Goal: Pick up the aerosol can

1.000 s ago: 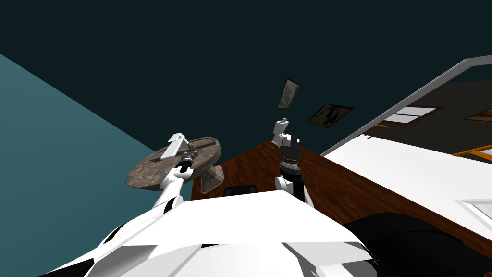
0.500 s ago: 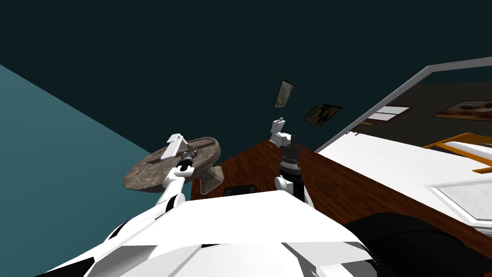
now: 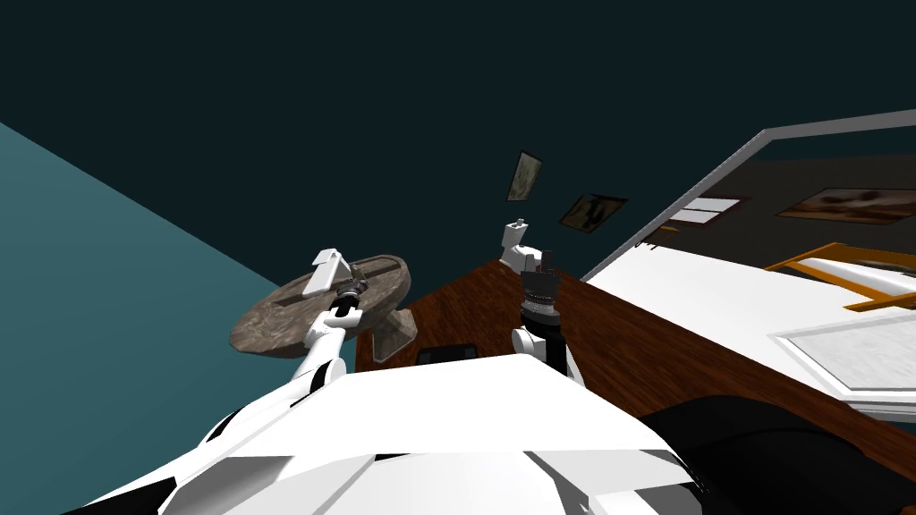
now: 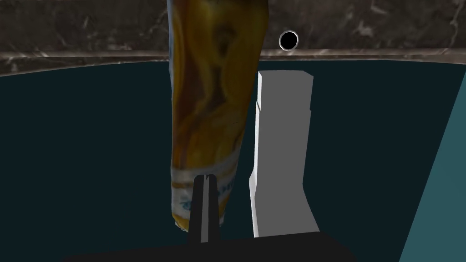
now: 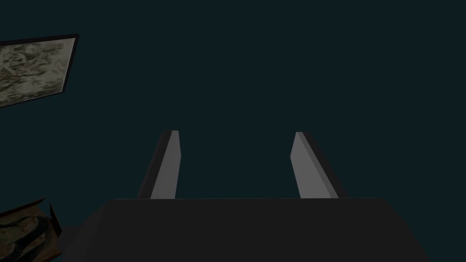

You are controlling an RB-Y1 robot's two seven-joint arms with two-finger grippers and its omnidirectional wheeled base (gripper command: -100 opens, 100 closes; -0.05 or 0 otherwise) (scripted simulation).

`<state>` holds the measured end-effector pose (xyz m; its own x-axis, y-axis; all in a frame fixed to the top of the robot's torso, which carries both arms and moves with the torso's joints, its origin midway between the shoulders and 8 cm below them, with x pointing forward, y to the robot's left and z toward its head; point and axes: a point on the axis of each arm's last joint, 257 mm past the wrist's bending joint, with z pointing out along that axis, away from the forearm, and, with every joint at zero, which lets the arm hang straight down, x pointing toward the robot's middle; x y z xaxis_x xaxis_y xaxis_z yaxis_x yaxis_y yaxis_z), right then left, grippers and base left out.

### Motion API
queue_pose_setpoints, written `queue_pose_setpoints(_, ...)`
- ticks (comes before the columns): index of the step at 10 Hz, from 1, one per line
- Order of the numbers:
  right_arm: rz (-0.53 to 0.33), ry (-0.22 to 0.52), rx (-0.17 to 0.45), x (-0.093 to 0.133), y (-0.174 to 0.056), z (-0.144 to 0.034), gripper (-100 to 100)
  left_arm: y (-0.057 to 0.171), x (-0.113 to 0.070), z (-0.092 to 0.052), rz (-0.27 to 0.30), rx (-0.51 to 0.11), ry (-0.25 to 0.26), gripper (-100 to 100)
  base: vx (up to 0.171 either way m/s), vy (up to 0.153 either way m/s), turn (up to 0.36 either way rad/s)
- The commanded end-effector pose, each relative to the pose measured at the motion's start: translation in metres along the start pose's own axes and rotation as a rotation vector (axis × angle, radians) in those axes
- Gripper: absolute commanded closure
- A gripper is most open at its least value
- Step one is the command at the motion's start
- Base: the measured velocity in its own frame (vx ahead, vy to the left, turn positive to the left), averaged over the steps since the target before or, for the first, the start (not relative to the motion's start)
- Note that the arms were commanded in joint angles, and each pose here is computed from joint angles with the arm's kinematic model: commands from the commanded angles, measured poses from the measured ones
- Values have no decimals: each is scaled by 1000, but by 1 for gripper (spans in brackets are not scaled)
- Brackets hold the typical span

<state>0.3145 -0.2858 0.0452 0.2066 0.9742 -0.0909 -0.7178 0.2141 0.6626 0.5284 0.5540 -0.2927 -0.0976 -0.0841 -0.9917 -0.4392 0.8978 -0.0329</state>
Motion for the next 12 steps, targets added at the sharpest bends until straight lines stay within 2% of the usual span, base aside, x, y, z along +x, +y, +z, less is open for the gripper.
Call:
queue_pose_setpoints(1, 0, 0, 0, 0, 0, 0, 0, 0, 0, 0, 0, 0, 0, 100, 0, 0, 0)
queue_pose_setpoints(3, 0, 0, 0, 0, 0, 0, 0, 0, 0, 0, 0, 0, 0, 100, 0, 0, 0)
queue_pose_setpoints(4, 0, 0, 0, 0, 0, 0, 0, 0, 0, 0, 0, 0, 0, 0, 0, 0, 0)
queue_pose_setpoints(5, 0, 0, 0, 0, 0, 0, 0, 17, 5, -2, 7, -30, 19, -100, -19, -121, 143)
queue_pose_setpoints(9, 0, 0, 0, 0, 0, 0, 0, 57, 5, -7, 42, -101, 36, -100, -26, -202, 147)
queue_pose_setpoints(10, 0, 0, 0, 0, 0, 0, 0, 42, 7, -6, 35, -74, 31, -100, -82, 26, -146)
queue_pose_setpoints(12, 0, 0, 0, 0, 0, 0, 0, 31, 9, -5, 27, -56, 30, -100, 1, 199, -123)
